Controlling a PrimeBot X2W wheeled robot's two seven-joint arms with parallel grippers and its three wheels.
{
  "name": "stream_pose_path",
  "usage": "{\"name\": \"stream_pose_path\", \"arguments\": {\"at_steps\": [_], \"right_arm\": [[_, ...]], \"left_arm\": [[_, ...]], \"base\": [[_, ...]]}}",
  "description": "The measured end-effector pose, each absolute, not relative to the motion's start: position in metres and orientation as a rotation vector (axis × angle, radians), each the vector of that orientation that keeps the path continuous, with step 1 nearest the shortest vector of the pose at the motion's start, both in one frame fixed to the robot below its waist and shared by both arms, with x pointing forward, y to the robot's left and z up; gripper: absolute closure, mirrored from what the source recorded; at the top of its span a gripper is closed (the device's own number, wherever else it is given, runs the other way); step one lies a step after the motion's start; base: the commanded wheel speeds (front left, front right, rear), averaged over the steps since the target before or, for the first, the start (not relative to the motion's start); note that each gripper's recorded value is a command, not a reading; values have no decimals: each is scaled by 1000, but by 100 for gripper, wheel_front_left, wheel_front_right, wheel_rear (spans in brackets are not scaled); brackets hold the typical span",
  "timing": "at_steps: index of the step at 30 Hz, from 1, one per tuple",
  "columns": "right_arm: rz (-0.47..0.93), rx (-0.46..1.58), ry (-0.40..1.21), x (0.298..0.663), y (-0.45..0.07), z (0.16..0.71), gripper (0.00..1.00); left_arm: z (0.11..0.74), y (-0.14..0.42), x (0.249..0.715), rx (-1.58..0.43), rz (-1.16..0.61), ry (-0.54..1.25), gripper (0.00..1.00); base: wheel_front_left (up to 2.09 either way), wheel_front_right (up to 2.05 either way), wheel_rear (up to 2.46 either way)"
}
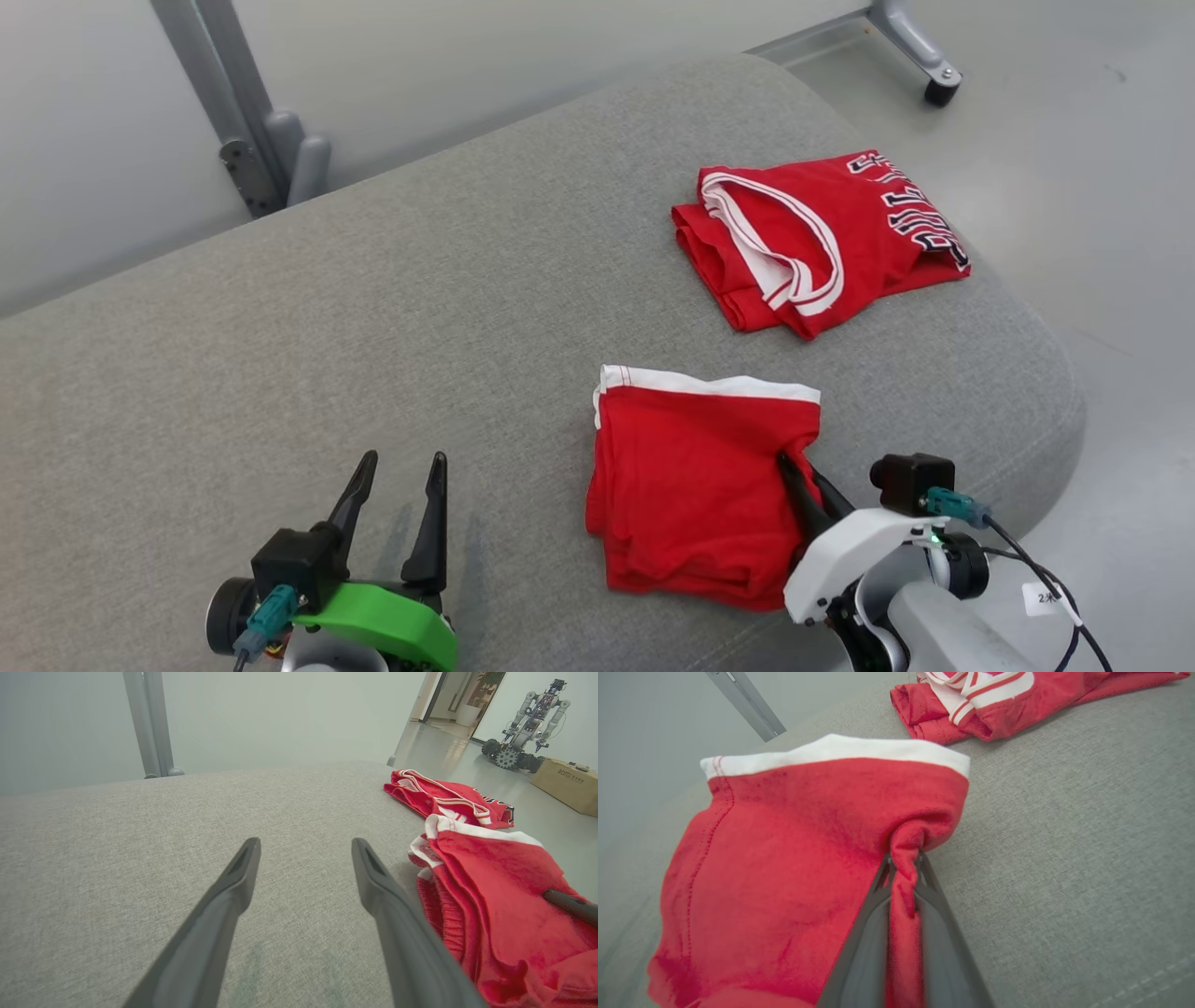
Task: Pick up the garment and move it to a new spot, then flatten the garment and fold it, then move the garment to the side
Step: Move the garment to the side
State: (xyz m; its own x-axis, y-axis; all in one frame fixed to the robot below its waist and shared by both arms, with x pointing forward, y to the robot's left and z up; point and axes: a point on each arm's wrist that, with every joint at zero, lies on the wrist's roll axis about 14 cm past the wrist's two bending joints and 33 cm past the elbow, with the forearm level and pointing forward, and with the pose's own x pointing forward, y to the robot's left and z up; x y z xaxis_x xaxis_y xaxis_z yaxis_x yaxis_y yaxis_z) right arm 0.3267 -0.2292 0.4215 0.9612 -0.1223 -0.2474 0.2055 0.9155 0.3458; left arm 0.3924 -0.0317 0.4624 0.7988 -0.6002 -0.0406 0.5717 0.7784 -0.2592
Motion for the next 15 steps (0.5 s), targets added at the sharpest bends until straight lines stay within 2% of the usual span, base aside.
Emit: {"name": "stream_pose_path", "arguments": {"at_steps": [5, 15], "right_arm": [[-176, 326, 190, 338, -242, 436, 100], [-80, 91, 77, 428, -264, 504, 100]], "left_arm": [[457, -49, 396, -237, -683, 135, 0], [451, -27, 416, -203, -621, 121, 0]], "base": [[0, 0, 0], [0, 0, 0]]}}
